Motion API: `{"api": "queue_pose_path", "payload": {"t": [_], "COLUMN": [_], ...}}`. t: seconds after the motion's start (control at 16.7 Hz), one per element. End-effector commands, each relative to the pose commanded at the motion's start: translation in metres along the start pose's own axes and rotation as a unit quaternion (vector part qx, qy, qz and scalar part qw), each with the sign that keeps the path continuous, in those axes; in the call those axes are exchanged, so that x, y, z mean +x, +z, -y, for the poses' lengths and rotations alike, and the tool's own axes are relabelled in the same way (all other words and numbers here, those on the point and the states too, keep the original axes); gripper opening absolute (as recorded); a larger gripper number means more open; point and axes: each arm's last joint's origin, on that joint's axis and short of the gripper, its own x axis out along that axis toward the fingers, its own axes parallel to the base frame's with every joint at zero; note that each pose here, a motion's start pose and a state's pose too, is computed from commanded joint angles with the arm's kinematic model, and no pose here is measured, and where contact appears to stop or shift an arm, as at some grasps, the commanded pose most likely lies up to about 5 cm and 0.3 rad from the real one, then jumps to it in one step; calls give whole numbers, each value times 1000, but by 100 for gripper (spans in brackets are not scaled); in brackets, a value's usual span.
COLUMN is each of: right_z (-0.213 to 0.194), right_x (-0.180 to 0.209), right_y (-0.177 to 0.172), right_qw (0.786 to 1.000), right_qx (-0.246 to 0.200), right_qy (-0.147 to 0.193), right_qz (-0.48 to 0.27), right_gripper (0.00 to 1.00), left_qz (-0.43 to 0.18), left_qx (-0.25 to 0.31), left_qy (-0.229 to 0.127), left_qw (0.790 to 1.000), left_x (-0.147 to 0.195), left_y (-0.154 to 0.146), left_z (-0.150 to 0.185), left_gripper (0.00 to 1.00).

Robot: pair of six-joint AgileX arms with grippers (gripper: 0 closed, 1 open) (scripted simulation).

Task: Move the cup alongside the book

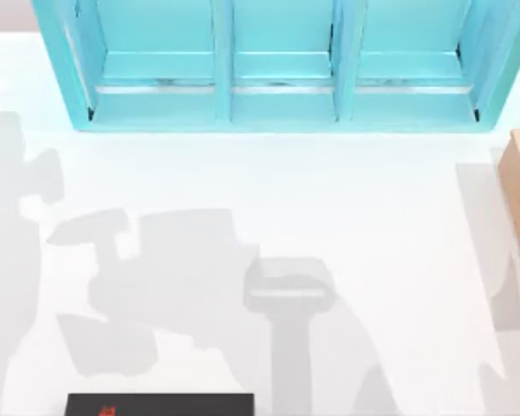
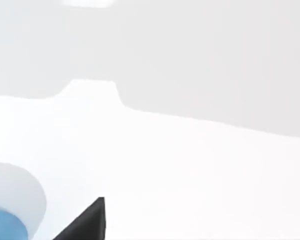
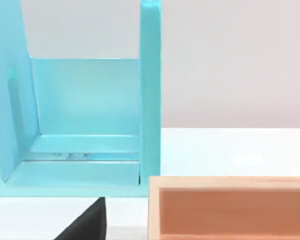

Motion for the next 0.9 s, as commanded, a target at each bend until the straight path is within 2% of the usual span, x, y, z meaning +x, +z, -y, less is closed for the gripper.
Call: {"api": "queue_pose_path", "payload": {"t": [0.12,0.24,0.54,0.72,0.9], "right_z": [0,0,0,0,0], "right_x": [0,0,0,0,0], "right_y": [0,0,0,0,0], "right_qw": [1000,1000,1000,1000,1000], "right_qx": [0,0,0,0,0], "right_qy": [0,0,0,0,0], "right_qz": [0,0,0,0,0], "right_gripper": [100,100,100,100,100], "left_qz": [-4,-6,-27,-41,-44], "left_qx": [40,75,140,157,159], "left_qy": [-37,-53,-34,-18,-15], "left_qw": [999,996,989,987,986], "left_x": [7,12,10,7,6], "left_y": [-15,-33,-77,-95,-98], "left_z": [-35,-64,-110,-120,-122], "left_gripper": [100,100,100,100,100]}}
